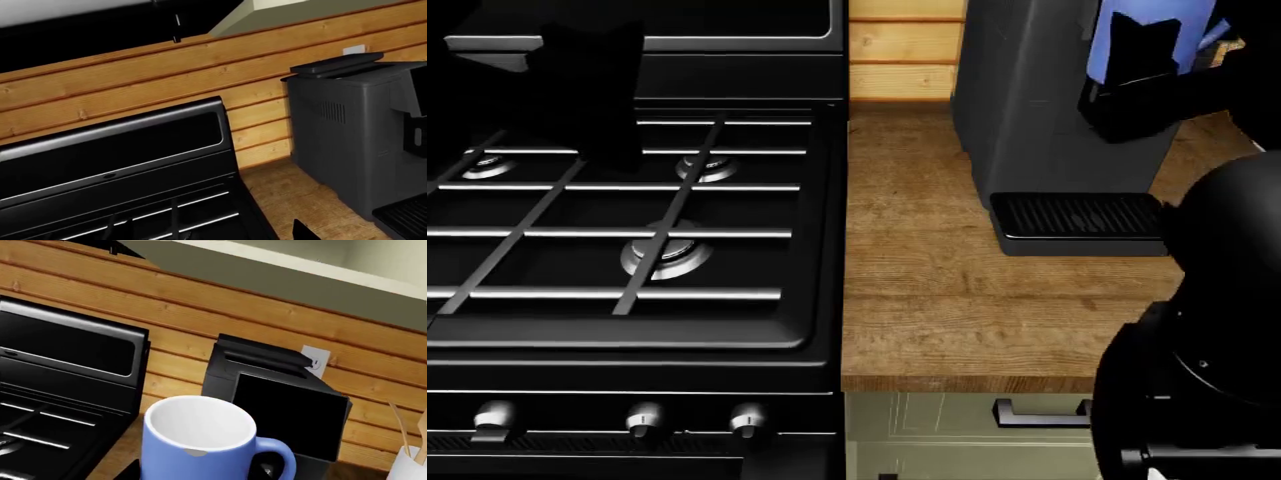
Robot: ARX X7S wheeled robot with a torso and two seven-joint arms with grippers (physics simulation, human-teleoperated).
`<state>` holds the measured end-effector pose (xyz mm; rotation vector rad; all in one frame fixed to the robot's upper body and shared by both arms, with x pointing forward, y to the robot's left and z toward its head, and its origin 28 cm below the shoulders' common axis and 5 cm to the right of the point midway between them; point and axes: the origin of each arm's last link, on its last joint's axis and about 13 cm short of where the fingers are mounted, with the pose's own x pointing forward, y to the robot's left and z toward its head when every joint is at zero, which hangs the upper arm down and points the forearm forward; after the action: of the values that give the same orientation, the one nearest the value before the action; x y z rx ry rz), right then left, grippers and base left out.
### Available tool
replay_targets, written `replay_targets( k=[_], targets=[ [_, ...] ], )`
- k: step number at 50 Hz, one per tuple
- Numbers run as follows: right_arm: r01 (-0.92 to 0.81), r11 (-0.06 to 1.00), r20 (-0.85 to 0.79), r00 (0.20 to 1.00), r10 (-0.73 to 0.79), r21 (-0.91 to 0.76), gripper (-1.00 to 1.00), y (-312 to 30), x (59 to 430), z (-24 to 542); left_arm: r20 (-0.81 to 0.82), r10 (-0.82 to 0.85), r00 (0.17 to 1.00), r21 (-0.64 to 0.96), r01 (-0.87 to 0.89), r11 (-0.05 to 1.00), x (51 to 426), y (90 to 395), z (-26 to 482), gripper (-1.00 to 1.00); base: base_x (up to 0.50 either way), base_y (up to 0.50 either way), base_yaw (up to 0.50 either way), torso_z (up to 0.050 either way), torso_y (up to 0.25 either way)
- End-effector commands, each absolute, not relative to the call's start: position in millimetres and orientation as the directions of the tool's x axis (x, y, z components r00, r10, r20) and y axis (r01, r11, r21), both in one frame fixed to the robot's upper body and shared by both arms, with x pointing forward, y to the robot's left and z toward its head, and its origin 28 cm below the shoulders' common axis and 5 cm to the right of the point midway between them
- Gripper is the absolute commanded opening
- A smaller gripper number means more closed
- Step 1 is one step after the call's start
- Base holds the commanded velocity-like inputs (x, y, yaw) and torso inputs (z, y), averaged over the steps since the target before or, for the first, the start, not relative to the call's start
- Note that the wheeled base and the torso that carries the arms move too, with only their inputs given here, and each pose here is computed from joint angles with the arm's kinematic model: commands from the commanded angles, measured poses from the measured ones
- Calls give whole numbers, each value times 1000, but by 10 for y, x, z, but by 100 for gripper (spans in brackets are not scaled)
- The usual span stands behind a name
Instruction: Pick the mug from the cabinet, place it under the coffee machine dispenser, and press the start button.
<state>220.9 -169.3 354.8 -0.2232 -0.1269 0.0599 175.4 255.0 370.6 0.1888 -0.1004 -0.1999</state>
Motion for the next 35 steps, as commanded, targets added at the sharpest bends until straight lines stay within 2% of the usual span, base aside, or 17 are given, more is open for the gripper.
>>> replay_targets(
  k=[1,19,35],
  targets=[
    [-43,975,97,993,65,-220,-100,-1685,2151,3294,82,-206,975,193,187,963,1741,2552,3708,100,0,0,0,0,0],
    [-38,979,11,999,41,-200,-100,-1688,2048,2874,81,-203,976,186,185,965,1728,2552,3692,100,0,0,0,1,0],
    [19,984,-57,998,-30,-178,-100,-1767,2078,2817,81,-195,977,183,178,967,1708,2566,3688,100,0,0,0,0,1]
  ],
)
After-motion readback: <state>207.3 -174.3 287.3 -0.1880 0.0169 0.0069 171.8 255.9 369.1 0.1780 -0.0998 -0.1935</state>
